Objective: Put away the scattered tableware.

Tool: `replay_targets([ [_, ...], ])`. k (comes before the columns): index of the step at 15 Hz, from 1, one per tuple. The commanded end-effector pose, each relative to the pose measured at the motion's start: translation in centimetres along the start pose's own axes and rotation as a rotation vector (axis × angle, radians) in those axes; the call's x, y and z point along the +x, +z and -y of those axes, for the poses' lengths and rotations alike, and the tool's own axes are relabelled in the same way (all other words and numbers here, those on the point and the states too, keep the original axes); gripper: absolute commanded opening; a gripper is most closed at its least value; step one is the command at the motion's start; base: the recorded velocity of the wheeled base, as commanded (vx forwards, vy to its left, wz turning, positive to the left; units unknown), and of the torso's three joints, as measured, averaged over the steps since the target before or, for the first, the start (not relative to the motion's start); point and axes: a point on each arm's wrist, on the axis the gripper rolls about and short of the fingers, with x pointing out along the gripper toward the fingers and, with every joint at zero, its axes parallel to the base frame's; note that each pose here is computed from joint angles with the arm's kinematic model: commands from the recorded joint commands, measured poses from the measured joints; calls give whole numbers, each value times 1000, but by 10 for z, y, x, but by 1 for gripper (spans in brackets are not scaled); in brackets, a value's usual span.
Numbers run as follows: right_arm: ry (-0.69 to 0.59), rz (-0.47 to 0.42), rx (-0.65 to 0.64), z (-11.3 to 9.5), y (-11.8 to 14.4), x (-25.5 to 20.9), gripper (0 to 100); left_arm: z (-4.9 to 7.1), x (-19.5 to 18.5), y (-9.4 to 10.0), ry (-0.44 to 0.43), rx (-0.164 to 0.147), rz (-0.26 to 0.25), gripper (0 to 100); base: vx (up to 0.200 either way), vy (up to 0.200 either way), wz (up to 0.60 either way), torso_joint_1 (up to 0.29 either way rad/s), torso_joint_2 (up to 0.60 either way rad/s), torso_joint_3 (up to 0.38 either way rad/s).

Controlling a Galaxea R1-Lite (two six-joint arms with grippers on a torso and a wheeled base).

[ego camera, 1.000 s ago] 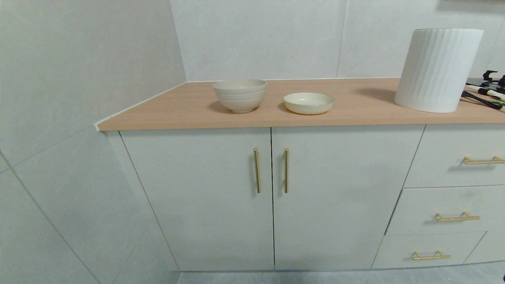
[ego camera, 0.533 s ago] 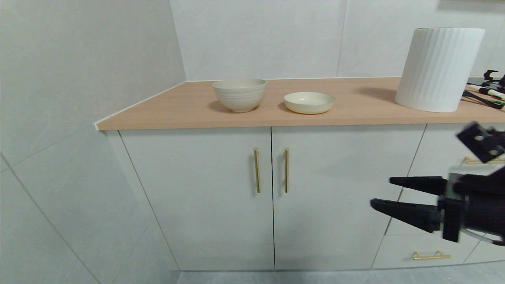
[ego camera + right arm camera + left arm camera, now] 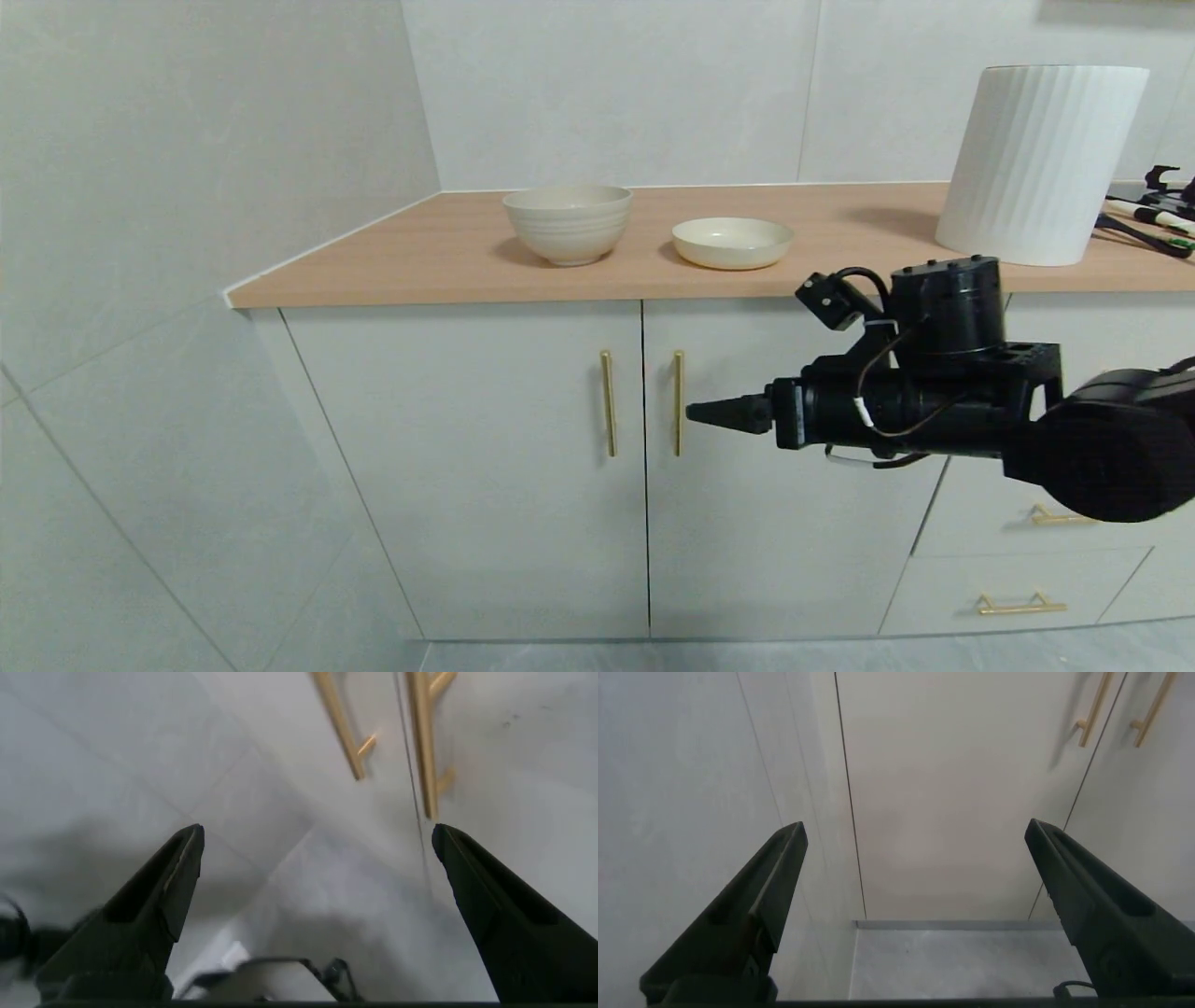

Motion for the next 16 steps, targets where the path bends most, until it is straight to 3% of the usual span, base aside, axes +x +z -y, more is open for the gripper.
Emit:
replay_targets([
  [1,-9,-37,68,20,-14,45,100,0,0,0,0,0,0,100,0,0,0,0,0,0],
  [5,0,48,39,36,-33,64,100,0,0,0,0,0,0,100,0,0,0,0,0,0],
  [16,19,188,65,39,-29,89,100,0,0,0,0,0,0,100,0,0,0,0,0,0],
])
